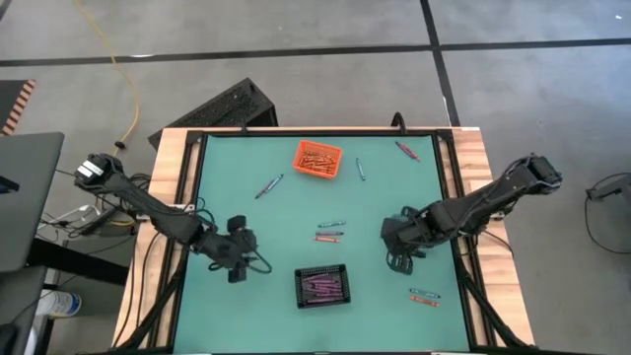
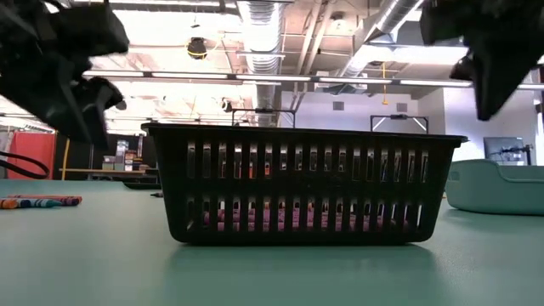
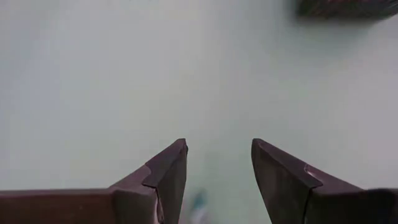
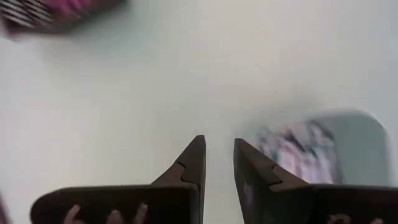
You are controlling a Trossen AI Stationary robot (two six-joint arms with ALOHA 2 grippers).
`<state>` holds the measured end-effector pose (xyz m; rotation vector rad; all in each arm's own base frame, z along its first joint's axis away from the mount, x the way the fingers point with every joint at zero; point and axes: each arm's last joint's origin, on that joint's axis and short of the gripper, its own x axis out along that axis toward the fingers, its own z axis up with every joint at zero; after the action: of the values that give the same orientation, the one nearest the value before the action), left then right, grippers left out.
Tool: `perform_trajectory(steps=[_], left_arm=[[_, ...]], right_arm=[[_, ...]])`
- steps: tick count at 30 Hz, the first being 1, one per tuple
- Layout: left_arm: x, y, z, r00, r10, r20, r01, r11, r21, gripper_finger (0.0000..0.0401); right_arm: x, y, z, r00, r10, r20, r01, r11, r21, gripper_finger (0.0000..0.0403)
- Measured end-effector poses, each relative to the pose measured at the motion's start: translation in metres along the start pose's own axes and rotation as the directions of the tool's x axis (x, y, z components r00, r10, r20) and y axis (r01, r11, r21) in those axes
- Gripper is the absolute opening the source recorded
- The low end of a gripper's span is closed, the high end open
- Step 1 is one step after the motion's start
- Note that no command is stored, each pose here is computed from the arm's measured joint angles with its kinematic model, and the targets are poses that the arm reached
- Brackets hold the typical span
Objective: Sort crayons
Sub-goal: Put the orange crayon into the orange bin
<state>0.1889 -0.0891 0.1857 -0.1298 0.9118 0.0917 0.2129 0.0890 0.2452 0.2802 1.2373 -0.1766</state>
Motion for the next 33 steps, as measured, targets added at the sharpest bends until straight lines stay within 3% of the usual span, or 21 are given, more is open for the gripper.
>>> perform_trajectory(steps=[5,12,27,33], left_arm=[[-0.004,0.021,-0.003,0.974,0.132,-0.187,-0.147,0.987,-0.069,0.0158],[0.005,0.049,-0.013,0.928,0.195,-0.317,-0.225,0.973,-0.059,0.0142],[0.009,0.057,-0.015,0.918,0.157,-0.364,-0.174,0.985,-0.015,0.0139],[0.025,0.056,-0.019,0.883,0.185,-0.432,-0.192,0.981,0.028,0.0139]], right_arm=[[-0.002,0.016,0.002,0.990,0.050,0.133,-0.044,0.998,-0.045,0.0075],[-0.005,0.030,-0.002,0.975,0.084,0.206,-0.053,0.987,-0.151,0.0075],[-0.006,0.034,-0.006,0.975,0.091,0.204,-0.055,0.983,-0.176,0.0075],[-0.006,0.034,-0.006,0.975,0.092,0.204,-0.055,0.983,-0.177,0.0075]])
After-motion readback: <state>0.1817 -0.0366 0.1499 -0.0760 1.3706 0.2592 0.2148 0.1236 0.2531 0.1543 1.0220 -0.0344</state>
